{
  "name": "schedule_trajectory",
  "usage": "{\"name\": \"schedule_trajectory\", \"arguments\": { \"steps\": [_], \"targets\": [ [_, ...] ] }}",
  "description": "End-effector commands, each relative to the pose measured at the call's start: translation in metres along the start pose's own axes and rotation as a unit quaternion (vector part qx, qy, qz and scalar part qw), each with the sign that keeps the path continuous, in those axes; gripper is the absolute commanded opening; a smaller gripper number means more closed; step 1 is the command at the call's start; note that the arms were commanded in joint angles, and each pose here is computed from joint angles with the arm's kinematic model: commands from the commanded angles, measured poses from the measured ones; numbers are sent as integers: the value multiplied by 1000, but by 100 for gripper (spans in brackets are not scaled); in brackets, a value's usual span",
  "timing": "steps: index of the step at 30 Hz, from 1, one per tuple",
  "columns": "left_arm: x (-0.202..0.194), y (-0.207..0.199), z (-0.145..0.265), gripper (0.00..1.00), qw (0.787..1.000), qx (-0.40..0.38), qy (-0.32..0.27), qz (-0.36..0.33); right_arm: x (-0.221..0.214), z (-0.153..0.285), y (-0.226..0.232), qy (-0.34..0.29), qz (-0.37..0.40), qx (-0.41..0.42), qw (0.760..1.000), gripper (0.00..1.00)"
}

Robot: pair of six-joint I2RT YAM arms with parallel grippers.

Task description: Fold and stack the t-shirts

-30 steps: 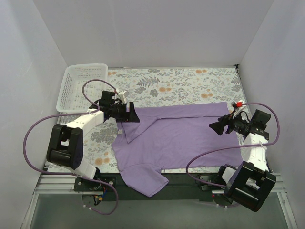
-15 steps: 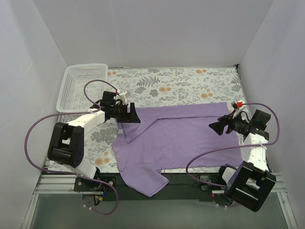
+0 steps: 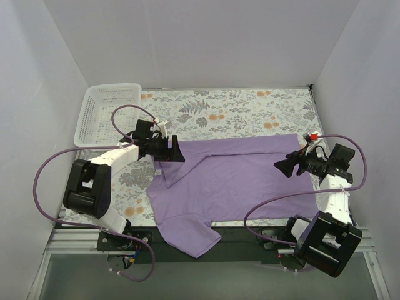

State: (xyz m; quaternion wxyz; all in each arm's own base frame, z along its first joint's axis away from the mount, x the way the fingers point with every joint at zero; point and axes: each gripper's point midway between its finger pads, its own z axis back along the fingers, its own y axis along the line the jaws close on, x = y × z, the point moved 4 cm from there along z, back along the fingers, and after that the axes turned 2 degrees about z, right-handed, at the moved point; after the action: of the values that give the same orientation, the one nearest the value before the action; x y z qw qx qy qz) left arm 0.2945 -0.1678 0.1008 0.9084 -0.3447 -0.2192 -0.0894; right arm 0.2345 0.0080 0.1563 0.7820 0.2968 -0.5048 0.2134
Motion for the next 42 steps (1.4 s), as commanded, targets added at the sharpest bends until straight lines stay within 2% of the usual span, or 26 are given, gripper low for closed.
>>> {"name": "schedule_trajectory", "arguments": {
  "steps": [1, 42],
  "targets": [
    [0, -2, 0, 70, 1000, -5, -3, -14, 0, 0, 5, -4, -4, 11, 1000, 83],
    [-8, -5, -7, 70, 1000, -11, 12, -16, -1, 0, 4, -4, -3, 11, 1000, 83]
  ]
}}
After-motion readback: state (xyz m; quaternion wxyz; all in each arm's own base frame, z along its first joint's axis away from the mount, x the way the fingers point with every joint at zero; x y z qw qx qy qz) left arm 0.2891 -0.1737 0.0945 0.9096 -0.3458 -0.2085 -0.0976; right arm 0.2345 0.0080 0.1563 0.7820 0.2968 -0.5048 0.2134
